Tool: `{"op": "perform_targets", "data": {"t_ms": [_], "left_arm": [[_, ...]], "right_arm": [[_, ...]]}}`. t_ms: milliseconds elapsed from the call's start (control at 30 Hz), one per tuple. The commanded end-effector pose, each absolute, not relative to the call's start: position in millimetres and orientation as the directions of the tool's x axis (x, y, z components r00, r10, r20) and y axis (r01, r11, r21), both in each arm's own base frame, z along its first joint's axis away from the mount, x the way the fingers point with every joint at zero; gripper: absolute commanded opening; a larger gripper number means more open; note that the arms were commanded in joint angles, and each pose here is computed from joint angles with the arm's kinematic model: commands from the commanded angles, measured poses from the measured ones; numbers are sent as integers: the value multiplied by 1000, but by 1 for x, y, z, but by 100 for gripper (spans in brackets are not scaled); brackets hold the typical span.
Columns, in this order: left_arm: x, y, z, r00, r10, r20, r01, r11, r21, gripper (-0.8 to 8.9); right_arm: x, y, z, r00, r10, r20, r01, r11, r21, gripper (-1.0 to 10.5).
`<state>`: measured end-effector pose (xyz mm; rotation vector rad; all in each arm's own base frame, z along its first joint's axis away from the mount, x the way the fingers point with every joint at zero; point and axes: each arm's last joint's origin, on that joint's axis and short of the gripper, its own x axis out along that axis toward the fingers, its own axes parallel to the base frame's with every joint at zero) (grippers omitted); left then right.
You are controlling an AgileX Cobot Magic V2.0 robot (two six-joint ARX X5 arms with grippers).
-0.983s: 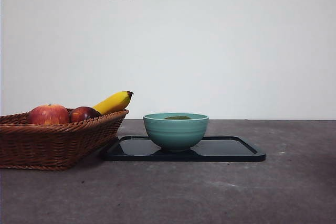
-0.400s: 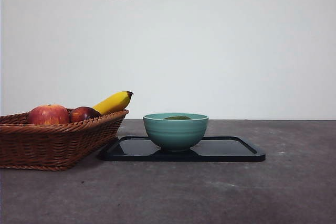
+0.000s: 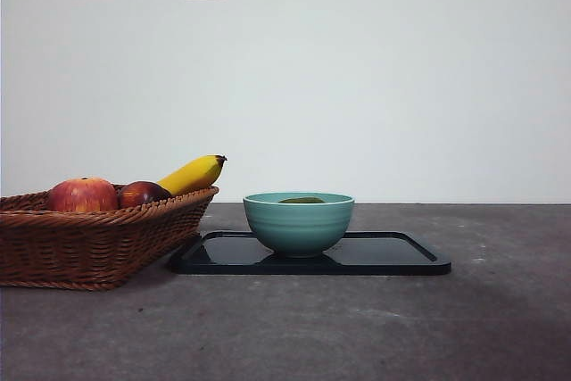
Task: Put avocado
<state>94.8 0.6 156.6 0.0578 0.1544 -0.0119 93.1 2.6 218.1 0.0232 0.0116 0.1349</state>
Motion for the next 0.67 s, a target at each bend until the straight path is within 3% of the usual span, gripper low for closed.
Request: {"op": "perform_targets", "data": {"t_ms": [33,367,667], "left_arm": [[96,1,149,984,-3,-180,11,999,47,9],[96,1,149,984,-3,-180,11,999,47,9],[96,1,149,984,-3,-180,11,999,47,9]], "right_arm": [[93,1,206,995,102,7,-102,994,24,8],[96,1,166,996,77,-36,-74,994,86,9],[96,0,151,986,70,-150,-53,992,117,8]]}}
